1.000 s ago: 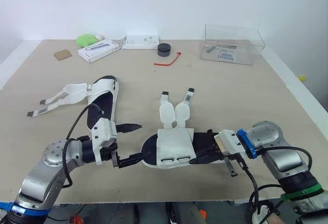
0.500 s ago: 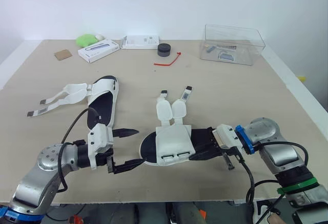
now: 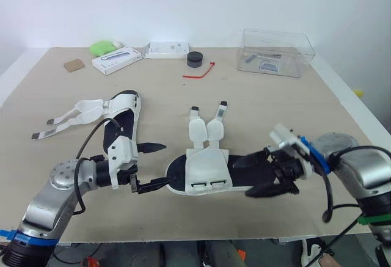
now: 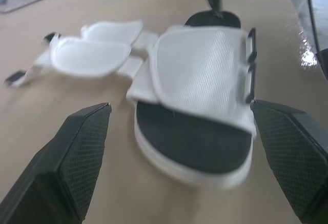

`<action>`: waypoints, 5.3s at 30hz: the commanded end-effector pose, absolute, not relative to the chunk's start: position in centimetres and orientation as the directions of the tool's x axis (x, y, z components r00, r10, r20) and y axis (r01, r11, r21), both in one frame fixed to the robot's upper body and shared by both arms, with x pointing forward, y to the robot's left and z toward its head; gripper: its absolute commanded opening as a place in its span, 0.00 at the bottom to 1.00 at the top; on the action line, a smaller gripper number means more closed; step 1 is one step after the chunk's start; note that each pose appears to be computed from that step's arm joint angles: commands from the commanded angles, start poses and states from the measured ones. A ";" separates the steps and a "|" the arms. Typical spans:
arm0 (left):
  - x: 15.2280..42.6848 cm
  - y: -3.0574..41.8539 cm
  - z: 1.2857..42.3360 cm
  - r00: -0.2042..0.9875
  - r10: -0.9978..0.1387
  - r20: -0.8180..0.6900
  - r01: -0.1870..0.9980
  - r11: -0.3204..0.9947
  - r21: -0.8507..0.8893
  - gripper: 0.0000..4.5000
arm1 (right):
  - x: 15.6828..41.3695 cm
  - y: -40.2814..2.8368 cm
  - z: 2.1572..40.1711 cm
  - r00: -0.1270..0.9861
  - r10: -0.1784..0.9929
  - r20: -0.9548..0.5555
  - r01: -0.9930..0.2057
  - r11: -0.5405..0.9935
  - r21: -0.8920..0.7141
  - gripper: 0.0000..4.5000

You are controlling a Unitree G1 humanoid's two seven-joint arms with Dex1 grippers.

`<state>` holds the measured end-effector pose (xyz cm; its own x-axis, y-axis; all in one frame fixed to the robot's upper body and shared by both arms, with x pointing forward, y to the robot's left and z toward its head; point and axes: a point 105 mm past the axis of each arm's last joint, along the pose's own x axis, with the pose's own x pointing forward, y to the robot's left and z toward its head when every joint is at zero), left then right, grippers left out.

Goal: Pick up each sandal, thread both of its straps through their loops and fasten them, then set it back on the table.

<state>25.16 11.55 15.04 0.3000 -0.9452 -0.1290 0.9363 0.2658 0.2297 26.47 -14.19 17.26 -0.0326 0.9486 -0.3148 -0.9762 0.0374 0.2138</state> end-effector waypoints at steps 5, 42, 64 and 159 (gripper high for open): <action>25.3 11.6 13.7 0.203 -0.947 -0.249 0.952 0.132 0.275 0.42 | 34.1 -12.4 19.7 0.360 0.891 -0.277 -0.813 0.445 0.375 0.99; 24.9 10.2 13.2 0.133 -0.947 -0.293 0.953 0.042 0.299 0.02 | 41.8 -10.7 17.7 0.541 0.793 -0.281 -0.419 0.544 0.727 0.99; 24.9 10.0 12.5 0.133 -0.947 -0.292 0.956 0.044 0.291 0.00 | 43.3 -10.1 19.0 0.591 0.780 -0.208 -0.466 0.540 0.701 0.59; 30.1 8.8 12.4 0.247 -0.924 -0.293 0.943 0.159 0.293 0.00 | 22.9 -9.9 13.3 0.128 0.898 -0.421 -0.915 0.271 0.298 0.82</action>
